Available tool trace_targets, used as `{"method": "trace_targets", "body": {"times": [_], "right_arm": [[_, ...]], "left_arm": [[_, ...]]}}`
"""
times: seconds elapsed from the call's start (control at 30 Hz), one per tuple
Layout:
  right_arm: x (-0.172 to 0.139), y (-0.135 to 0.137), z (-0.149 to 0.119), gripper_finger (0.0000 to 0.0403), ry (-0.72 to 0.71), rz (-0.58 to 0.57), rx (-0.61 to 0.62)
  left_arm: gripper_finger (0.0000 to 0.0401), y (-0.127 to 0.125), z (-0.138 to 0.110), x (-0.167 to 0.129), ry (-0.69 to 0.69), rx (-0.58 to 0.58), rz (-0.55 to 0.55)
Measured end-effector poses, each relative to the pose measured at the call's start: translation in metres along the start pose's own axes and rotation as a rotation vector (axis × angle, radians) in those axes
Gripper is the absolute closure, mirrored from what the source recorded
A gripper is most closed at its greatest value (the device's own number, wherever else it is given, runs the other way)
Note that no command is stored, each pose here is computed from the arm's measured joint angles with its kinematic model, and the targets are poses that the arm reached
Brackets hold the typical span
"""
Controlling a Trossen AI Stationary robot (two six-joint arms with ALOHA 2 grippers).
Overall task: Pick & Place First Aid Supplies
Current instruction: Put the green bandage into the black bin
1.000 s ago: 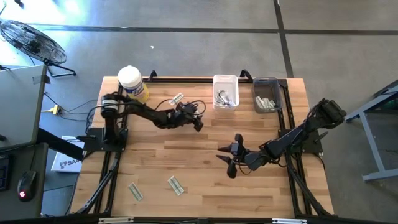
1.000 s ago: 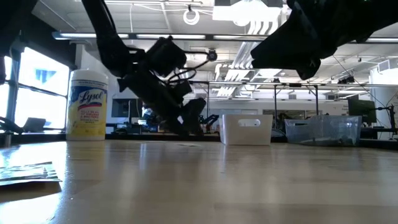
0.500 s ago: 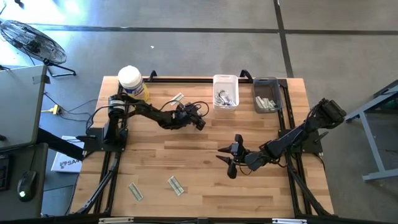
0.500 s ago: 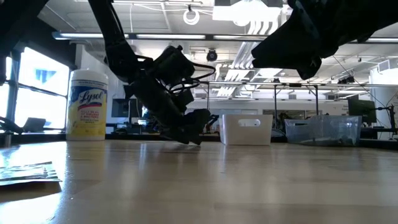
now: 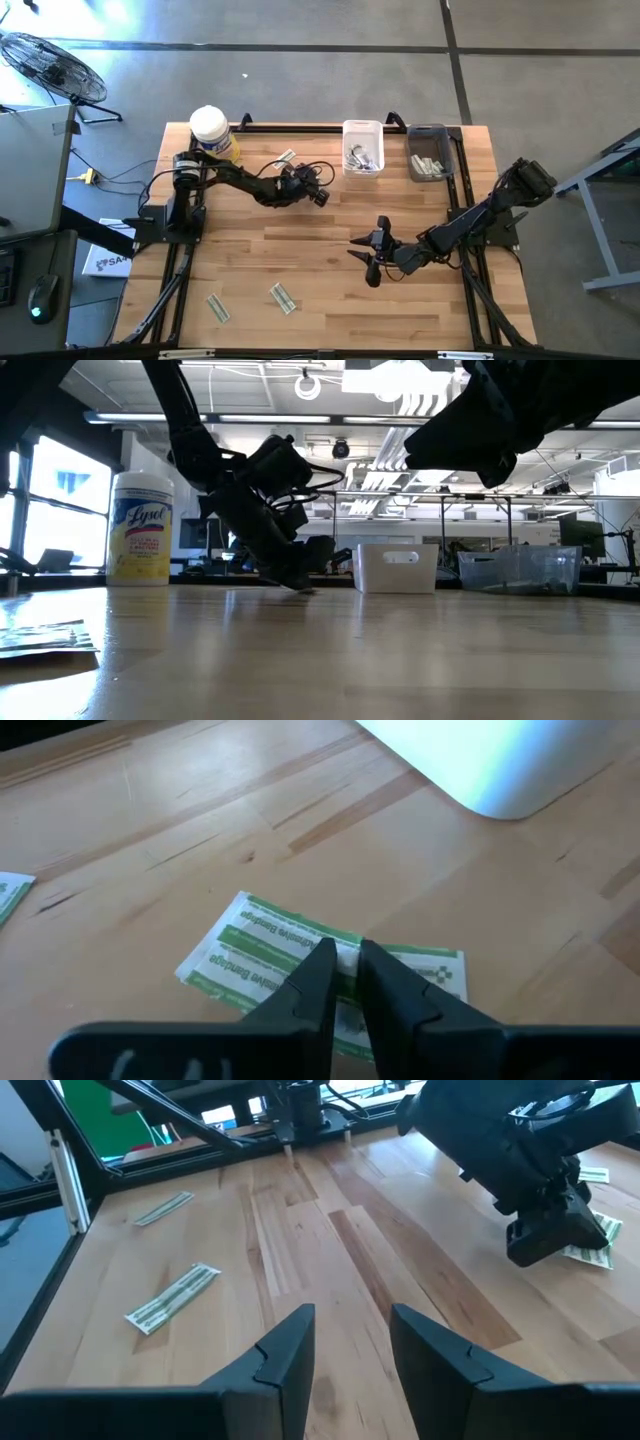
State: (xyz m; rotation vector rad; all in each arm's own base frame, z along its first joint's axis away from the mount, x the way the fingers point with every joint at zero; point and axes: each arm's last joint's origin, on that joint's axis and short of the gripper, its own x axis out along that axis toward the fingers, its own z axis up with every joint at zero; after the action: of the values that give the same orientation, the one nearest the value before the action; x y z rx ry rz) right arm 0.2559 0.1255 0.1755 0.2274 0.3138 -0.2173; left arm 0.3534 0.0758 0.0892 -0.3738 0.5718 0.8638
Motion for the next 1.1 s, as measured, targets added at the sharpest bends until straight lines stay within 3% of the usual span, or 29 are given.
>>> {"method": "trace_targets", "body": {"times": [0.17,0.57,1.1], "right_arm": [[0.0,0.0,0.0,0.0277,0.001,0.001,-0.001],[0.0,-0.001,-0.001,0.0277,0.013,-0.005,0.011],[0.0,-0.001,-0.002,0.0277,0.019,-0.015,0.008]], "left_arm": [[0.034,-0.001,0.005,-0.004,-0.016,0.011,-0.026],[0.0208,-0.006,0.009,-0.007,0.009,0.031,-0.133],[0.0199,-0.031,-0.001,-0.044,-0.054,0.1,-0.063]]}}
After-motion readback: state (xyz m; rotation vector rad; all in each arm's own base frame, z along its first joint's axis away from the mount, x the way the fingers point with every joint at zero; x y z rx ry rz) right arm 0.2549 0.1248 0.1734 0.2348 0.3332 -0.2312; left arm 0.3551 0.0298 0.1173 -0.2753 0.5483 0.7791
